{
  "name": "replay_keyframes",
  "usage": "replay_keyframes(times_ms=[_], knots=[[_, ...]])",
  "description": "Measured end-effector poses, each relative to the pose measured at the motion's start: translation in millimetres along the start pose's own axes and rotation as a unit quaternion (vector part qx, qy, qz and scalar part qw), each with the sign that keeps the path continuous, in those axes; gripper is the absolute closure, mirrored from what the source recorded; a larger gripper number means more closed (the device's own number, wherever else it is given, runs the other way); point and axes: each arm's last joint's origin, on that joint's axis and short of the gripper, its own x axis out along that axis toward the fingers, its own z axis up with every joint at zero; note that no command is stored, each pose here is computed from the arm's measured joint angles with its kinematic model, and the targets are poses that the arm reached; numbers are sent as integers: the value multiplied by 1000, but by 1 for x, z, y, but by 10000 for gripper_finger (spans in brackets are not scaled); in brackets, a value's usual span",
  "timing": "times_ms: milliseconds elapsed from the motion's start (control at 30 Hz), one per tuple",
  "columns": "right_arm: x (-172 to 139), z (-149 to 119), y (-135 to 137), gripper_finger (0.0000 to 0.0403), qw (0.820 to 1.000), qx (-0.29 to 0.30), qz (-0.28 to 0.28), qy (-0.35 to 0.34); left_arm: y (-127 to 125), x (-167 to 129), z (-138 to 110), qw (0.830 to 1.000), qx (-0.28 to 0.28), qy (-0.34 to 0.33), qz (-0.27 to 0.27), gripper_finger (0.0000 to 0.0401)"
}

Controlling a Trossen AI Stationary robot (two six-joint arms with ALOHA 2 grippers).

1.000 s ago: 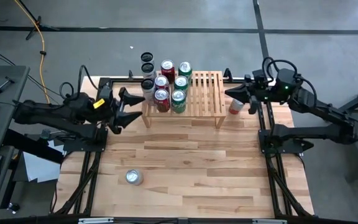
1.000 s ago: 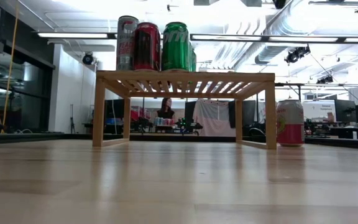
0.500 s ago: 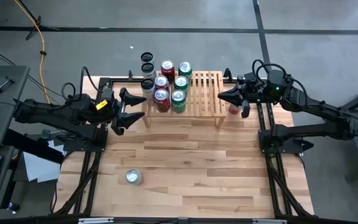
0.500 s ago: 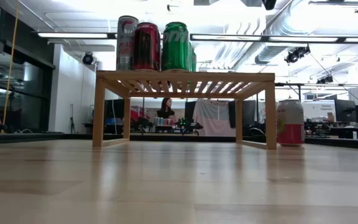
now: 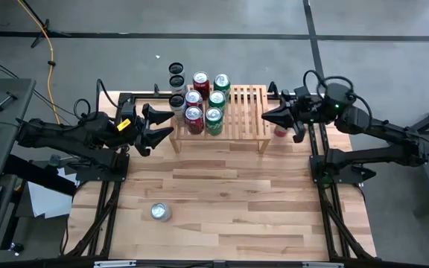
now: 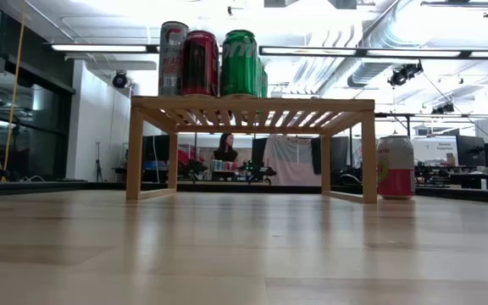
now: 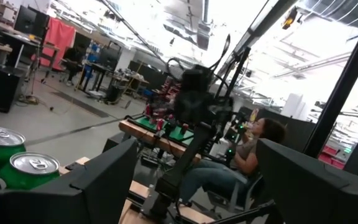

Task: Place canned beverage on shelf
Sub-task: Put the bottom pink-white soda can on the shelf

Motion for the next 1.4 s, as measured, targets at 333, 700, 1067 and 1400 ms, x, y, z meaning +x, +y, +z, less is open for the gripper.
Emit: replay_keyframes(times_ms=[333, 700, 1067, 1400], knots=[[27, -5, 14, 252, 999, 3, 6, -39, 0, 0, 0, 1000, 1, 2, 0, 82], [57, -29, 22, 49, 999, 3, 40, 19, 0, 0, -1, 1000, 1, 3, 1, 82], [59, -35, 38, 45, 999, -41, -15, -3, 0, 0, -1, 1000, 18, 7, 2, 82], [59, -37, 45, 45, 994, -85, -61, -13, 0, 0, -1, 1000, -6, 7, 1, 82]])
